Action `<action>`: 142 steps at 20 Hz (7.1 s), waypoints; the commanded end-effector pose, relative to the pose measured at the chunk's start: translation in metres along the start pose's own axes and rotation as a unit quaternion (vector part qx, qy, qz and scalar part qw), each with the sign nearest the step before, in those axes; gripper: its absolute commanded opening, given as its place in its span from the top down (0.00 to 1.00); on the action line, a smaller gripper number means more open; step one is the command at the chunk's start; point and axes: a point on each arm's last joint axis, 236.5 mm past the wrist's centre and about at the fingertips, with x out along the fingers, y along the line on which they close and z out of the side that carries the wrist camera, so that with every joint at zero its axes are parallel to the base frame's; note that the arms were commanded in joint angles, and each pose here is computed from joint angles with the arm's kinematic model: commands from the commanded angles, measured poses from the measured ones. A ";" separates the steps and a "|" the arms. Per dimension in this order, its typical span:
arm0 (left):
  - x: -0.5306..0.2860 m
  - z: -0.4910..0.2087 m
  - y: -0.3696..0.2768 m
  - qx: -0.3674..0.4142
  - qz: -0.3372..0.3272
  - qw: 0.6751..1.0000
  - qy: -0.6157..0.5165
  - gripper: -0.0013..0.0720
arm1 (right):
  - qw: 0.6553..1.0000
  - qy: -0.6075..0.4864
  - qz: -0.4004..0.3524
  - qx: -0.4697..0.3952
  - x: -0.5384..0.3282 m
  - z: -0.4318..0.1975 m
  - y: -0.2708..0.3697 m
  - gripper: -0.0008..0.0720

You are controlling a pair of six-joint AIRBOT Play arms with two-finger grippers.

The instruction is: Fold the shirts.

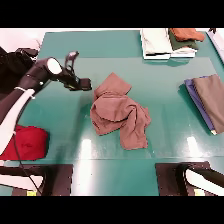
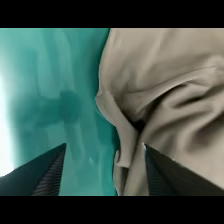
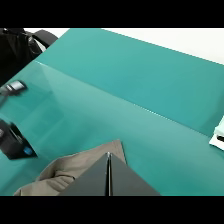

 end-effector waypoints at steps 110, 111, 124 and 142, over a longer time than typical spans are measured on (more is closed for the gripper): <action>-0.079 -0.138 0.032 -0.083 -0.030 0.996 -0.030 0.95 | 0.780 0.402 -0.189 0.440 -0.078 -0.472 -0.117 0.18; -0.079 -0.138 0.032 -0.083 -0.029 0.996 -0.030 0.95 | 0.758 0.406 -0.186 0.476 -0.085 -0.488 -0.113 0.20; -0.080 -0.144 0.031 -0.078 -0.030 0.996 -0.014 0.95 | 0.759 0.420 -0.034 0.497 0.001 -0.504 -0.048 0.92; -0.617 -0.058 -0.133 0.162 -0.044 0.770 -0.615 0.95 | 0.970 -0.104 -0.219 -0.030 -0.167 0.013 0.000 0.97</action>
